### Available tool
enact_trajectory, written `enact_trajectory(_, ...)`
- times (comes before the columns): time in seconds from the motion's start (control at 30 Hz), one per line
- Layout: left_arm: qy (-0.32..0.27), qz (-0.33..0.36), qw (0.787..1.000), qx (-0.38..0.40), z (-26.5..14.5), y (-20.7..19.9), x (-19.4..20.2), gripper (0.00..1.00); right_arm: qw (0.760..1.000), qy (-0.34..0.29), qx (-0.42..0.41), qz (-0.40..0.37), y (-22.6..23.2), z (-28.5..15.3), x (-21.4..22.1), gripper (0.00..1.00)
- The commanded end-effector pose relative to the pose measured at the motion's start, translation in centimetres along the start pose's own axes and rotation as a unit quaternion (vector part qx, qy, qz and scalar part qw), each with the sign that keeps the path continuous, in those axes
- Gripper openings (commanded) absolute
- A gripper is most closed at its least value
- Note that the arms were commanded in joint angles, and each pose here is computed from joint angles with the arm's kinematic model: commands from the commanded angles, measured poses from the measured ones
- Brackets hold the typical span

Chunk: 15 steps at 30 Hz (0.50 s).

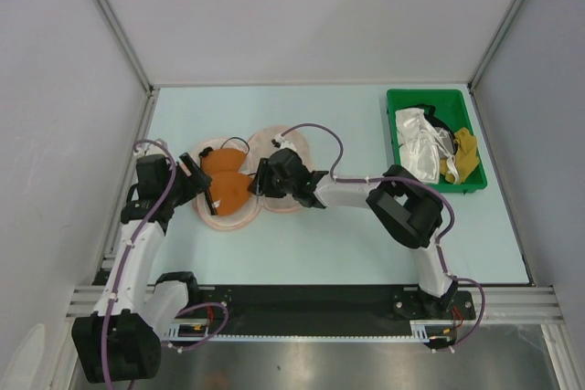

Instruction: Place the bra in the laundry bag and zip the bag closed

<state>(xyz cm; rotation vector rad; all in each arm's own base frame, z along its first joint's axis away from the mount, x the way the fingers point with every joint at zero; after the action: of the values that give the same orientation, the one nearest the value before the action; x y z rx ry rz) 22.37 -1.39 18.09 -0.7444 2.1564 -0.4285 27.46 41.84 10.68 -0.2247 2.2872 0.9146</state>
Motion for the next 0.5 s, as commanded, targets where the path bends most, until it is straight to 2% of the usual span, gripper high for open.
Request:
enact_trajectory(0.0, -0.035, 0.018, 0.999, 0.003, -1.0, -0.9, -1.7, 0.79, 0.998, -0.028, -0.049, -0.005, 1.4, 0.7, -2.2, 0.46)
enact_trajectory(0.1, -0.026, 0.017, 0.999, 0.01, -0.8, -1.2, -1.8, 0.8, 0.997, -0.021, -0.069, -0.013, 1.9, 1.2, -2.4, 0.41)
enact_trajectory(0.17, -0.011, 0.016, 1.0, 0.014, -0.5, -1.3, -1.6, 0.8, 0.997, -0.016, -0.079, -0.013, 2.0, 1.3, -2.5, 0.33)
enact_trajectory(0.3, 0.001, 0.025, 1.0, 0.017, -0.4, -1.4, -1.5, 0.8, 0.996, -0.01, -0.093, -0.01, 1.7, 1.2, -2.8, 0.25)
enact_trajectory(0.43, 0.016, 0.041, 0.999, 0.028, -0.5, -1.9, -1.7, 0.8, 0.994, 0.007, -0.107, 0.005, 1.2, 0.4, -2.4, 0.01)
enact_trajectory(0.47, 0.019, 0.046, 0.998, 0.034, -0.5, -2.0, -1.8, 0.8, 0.994, 0.009, -0.111, 0.01, 1.1, 0.1, -2.4, 0.0)
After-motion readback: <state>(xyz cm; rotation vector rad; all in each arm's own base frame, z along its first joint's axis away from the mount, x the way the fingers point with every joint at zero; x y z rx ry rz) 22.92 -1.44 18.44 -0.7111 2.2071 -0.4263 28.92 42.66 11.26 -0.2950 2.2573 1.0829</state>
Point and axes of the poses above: each gripper's point midway between its finger pads, its own z axis out along the fingers, its own y axis along the line the jaws close on, x = y × z, the point moved 7 cm from there along -z, back along the fingers, and after that the axes turned 9 degrees about -z, right-handed, at the moved point
